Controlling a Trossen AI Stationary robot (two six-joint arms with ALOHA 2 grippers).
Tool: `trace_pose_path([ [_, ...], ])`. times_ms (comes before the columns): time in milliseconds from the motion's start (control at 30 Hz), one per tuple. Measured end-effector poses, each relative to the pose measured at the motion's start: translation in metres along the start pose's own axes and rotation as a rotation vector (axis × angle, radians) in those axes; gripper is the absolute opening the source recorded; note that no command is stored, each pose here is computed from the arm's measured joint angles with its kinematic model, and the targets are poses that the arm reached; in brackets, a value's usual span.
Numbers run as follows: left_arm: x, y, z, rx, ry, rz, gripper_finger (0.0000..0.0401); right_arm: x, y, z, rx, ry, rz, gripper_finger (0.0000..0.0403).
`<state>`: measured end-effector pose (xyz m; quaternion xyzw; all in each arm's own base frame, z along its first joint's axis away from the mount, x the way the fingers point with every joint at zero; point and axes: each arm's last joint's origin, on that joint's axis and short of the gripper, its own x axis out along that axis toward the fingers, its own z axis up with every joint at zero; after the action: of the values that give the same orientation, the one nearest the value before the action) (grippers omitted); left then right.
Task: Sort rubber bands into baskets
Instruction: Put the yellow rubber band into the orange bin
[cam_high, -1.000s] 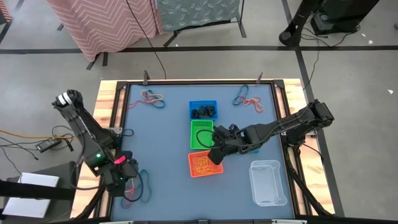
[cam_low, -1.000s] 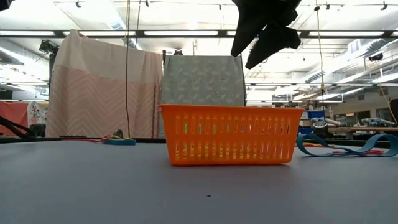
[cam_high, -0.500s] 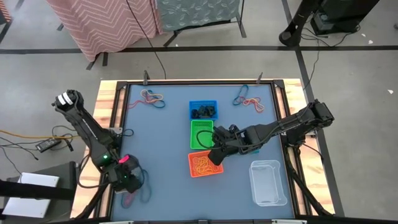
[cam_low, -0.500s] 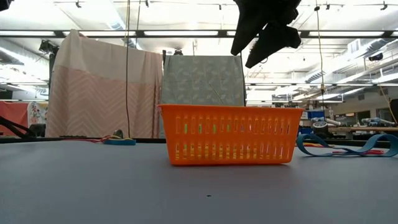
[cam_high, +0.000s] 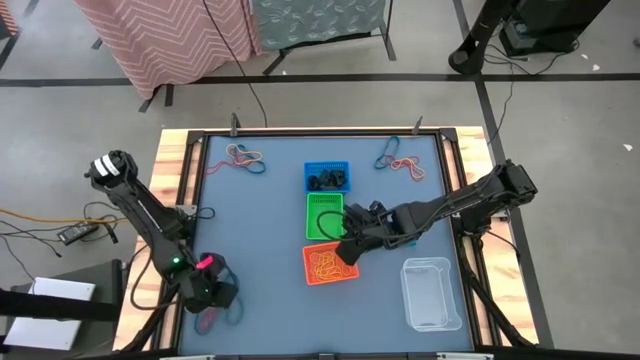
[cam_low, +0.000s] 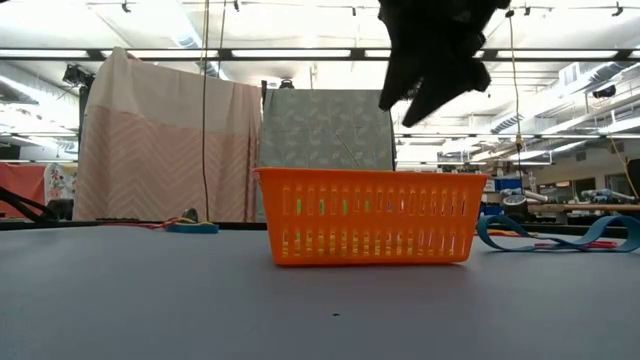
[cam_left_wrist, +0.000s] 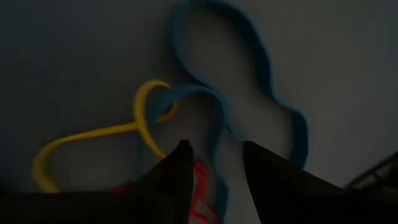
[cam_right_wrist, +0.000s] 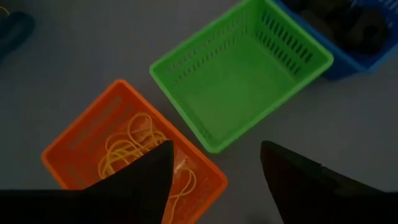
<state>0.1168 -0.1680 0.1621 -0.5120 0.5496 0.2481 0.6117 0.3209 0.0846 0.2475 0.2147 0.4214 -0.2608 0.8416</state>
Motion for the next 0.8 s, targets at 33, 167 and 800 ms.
trace_pose_path([
  [33, -0.003, -0.001, 0.000, -0.001, -0.019, 0.017, 0.0141, 0.002, -0.001, -0.002, 0.003, 0.008, -0.003, 0.0251],
  [167, -0.018, -0.010, -0.004, 0.002, -0.055, 0.044, 0.0141, 0.005, -0.003, -0.005, 0.010, 0.017, -0.007, 0.0251],
  [800, 0.005, -0.008, -0.019, -0.051, -0.056, 0.194, 0.0140, 0.007, -0.004, -0.004, 0.001, 0.009, -0.007, 0.0251],
])
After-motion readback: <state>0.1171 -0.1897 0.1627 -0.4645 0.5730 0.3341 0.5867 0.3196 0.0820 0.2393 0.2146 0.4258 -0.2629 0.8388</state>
